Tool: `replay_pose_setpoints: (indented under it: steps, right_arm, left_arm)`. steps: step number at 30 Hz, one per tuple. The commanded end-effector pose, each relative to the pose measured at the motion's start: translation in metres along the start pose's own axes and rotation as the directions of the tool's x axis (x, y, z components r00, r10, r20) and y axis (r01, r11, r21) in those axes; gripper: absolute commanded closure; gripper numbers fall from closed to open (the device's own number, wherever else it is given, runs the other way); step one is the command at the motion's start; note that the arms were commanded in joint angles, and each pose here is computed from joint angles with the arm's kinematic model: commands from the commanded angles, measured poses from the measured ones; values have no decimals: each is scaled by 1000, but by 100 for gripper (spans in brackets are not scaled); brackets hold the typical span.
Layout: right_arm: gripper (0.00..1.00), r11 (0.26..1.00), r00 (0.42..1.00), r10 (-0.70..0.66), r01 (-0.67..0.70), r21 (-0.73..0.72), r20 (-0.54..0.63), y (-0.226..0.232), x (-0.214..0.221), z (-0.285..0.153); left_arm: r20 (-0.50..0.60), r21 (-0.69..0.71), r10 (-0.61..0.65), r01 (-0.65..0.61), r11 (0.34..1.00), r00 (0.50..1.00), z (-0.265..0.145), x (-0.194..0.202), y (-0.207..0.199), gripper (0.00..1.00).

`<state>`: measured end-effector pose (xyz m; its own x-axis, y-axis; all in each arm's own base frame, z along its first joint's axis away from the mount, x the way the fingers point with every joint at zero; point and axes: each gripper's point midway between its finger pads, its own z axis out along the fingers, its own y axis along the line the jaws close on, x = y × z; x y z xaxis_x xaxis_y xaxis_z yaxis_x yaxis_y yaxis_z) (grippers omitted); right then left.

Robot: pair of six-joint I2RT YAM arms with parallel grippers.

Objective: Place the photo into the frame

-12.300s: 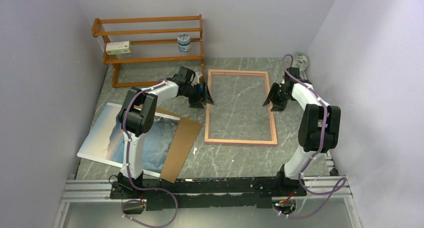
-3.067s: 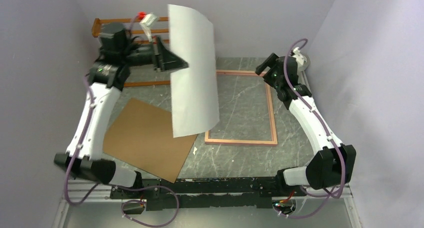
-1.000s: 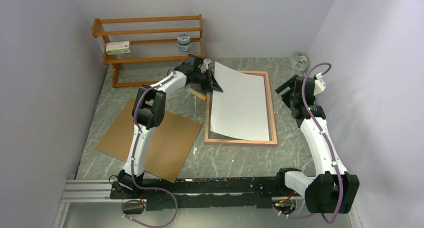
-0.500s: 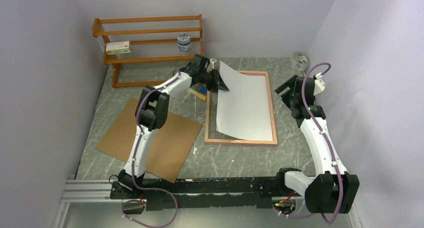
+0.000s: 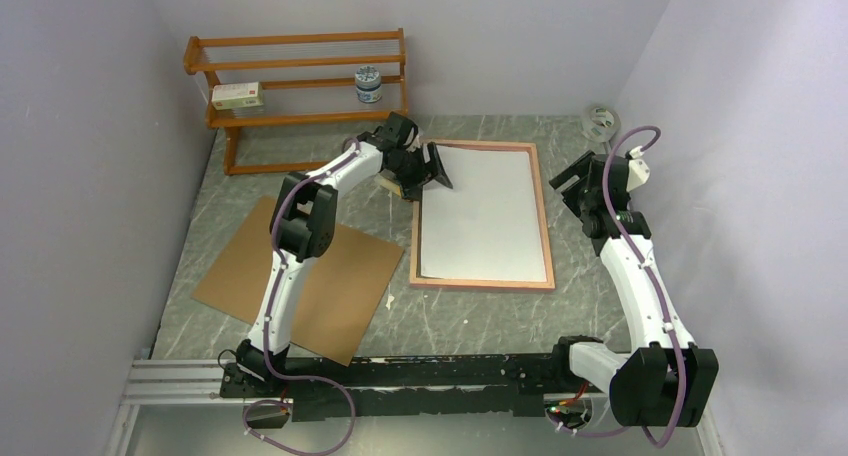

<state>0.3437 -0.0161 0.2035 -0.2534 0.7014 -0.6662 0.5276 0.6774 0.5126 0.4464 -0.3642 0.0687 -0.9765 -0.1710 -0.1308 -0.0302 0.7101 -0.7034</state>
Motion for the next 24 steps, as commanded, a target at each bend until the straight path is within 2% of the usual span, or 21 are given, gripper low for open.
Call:
replay_pose_setpoints:
  steps: [1, 9, 15, 24]
  right_arm:
    - [17, 1000, 1000, -5, 5, -9, 3, -1, 0, 1]
    - [17, 1000, 1000, -3, 3, -2, 6, -3, 2, 1]
    - [19, 1000, 1000, -2, 2, -27, -11, -1, 7, 2]
    - [26, 991, 993, -53, 40, -128, -101, 14, 27, 8]
  left_arm:
    - [69, -100, 61, -54, 994, 996, -37, -7, -8, 14]
    - [97, -128, 125, -112, 985, 987, -62, -6, -13, 10]
    - [89, -87, 132, -124, 988, 987, -71, 0, -18, 12]
    - [72, -203, 126, -109, 973, 989, -82, 11, 20, 16]
